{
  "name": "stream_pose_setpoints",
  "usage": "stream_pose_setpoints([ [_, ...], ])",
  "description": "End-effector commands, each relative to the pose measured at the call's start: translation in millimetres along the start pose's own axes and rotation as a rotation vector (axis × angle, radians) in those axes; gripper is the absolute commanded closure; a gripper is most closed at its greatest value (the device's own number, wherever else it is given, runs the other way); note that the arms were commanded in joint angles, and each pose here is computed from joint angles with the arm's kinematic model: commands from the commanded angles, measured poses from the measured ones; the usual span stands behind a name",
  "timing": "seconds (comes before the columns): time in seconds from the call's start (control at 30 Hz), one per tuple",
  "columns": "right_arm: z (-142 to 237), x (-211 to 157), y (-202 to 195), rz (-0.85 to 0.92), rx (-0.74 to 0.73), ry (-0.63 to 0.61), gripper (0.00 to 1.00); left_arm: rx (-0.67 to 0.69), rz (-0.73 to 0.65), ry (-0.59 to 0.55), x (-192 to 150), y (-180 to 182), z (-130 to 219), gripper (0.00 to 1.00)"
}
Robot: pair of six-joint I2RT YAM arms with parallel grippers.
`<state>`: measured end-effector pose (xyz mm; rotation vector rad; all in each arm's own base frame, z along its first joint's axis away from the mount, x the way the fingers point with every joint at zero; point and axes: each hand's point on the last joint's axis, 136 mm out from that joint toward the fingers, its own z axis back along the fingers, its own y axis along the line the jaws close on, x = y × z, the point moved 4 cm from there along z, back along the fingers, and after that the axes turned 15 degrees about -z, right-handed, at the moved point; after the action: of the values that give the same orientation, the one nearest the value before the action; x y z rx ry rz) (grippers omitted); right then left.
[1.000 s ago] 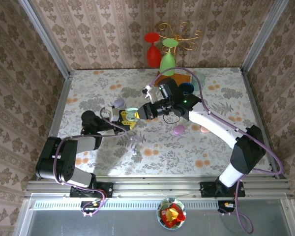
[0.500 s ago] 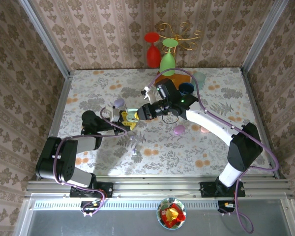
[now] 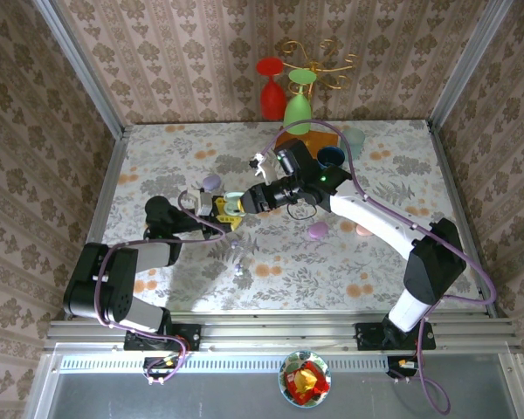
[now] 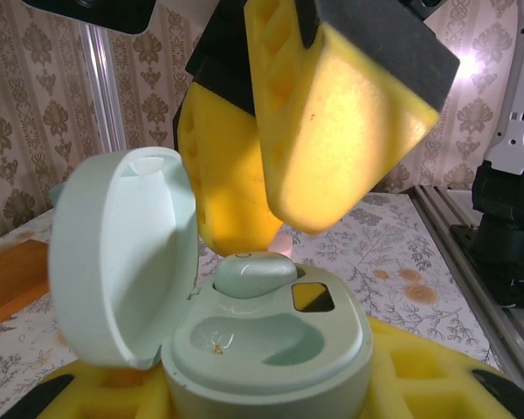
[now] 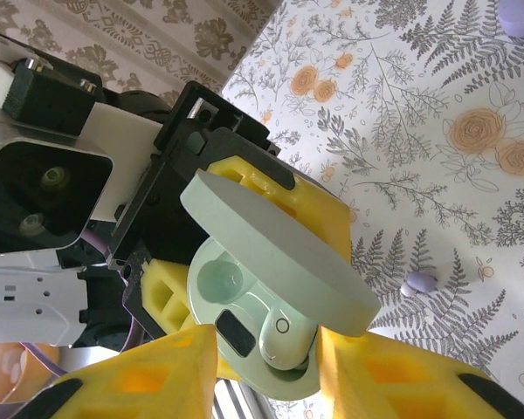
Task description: Insert the wireless bluetooth earbuds into the charging case
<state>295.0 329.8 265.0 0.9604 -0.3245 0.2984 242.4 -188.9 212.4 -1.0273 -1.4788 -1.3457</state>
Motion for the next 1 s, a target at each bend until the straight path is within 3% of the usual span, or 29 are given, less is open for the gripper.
stream_pose_setpoints([
  [0.0,9.1,6.5,5.5,0.014,-0.013,-0.049,0.57,0.006,-0.070,-0.022,15.9,4.6,1.6,0.77],
  [0.23,32.1,-12.8,8.3,0.016,0.052,-0.159,0.46,0.126,-0.059,0.006,9.5,26.6,15.3,0.77],
  [0.43,30.3,-32.0,-20.3,-0.190,0.019,-0.297,0.47,0.254,-0.060,0.029,5.9,49.0,27.6,0.77],
  [0.77,-35.5,-94.9,-76.7,-0.621,-0.096,-0.266,0.47,0.323,-0.080,0.045,4.4,54.9,35.5,0.77],
  [0.97,-71.1,-121.8,-93.0,-0.725,-0.127,-0.237,0.49,0.324,-0.101,0.045,6.5,55.1,35.6,0.77],
])
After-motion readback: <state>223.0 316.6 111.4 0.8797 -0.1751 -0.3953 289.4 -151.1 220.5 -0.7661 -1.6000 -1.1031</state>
